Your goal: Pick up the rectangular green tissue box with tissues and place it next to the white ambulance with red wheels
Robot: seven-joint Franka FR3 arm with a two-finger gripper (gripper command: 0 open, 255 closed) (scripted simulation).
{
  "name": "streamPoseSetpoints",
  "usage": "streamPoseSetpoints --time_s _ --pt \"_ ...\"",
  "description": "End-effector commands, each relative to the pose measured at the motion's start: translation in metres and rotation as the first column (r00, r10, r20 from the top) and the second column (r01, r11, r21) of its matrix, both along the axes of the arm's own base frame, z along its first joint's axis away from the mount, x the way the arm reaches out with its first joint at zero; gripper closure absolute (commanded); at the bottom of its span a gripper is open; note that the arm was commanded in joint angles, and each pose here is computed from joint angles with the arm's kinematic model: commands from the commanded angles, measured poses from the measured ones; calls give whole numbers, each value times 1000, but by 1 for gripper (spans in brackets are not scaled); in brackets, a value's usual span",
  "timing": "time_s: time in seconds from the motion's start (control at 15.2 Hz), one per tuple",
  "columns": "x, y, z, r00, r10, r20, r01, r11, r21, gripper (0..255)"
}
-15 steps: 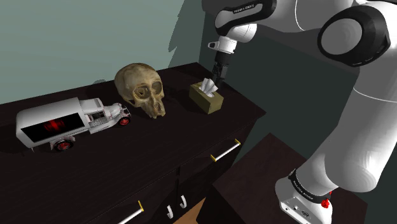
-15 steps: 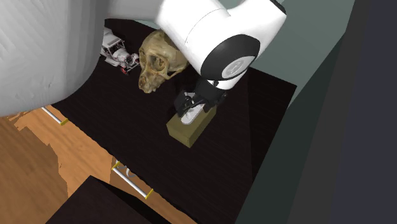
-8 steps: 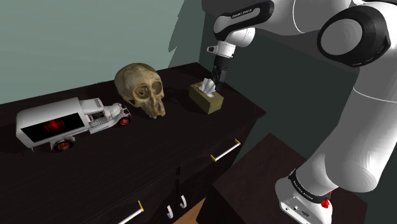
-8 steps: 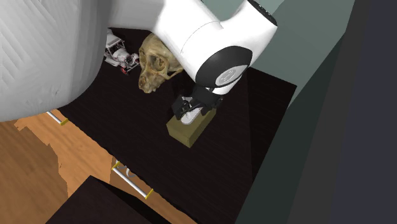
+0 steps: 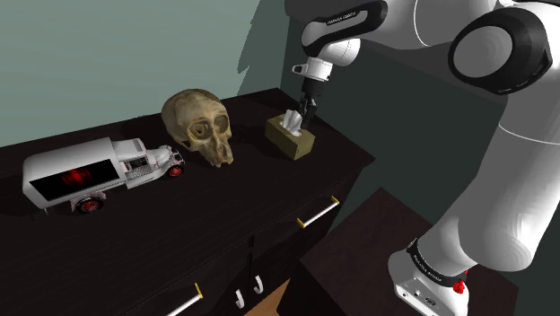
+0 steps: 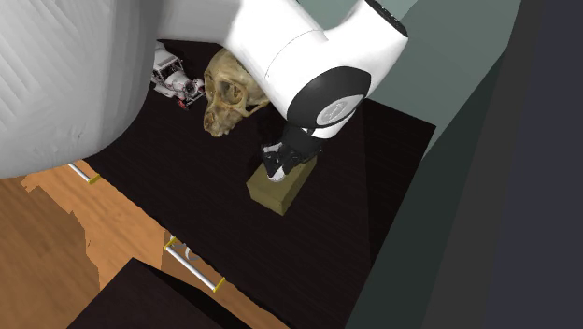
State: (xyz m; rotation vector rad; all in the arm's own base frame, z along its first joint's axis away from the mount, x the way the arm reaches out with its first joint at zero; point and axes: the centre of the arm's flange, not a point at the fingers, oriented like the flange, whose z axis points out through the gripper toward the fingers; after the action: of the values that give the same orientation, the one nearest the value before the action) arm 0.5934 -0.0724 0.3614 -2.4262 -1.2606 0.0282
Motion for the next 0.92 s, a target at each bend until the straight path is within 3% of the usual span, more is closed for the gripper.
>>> streamPoseSetpoints --time_s 0.0,0.26,0.86 --pt "0 0 -2 1000 0 -1 0 1000 -2 255" --pt "1 0 -2 1000 0 0 0 1000 -2 255" --pt "1 0 46 1000 0 0 0 1000 -2 255"
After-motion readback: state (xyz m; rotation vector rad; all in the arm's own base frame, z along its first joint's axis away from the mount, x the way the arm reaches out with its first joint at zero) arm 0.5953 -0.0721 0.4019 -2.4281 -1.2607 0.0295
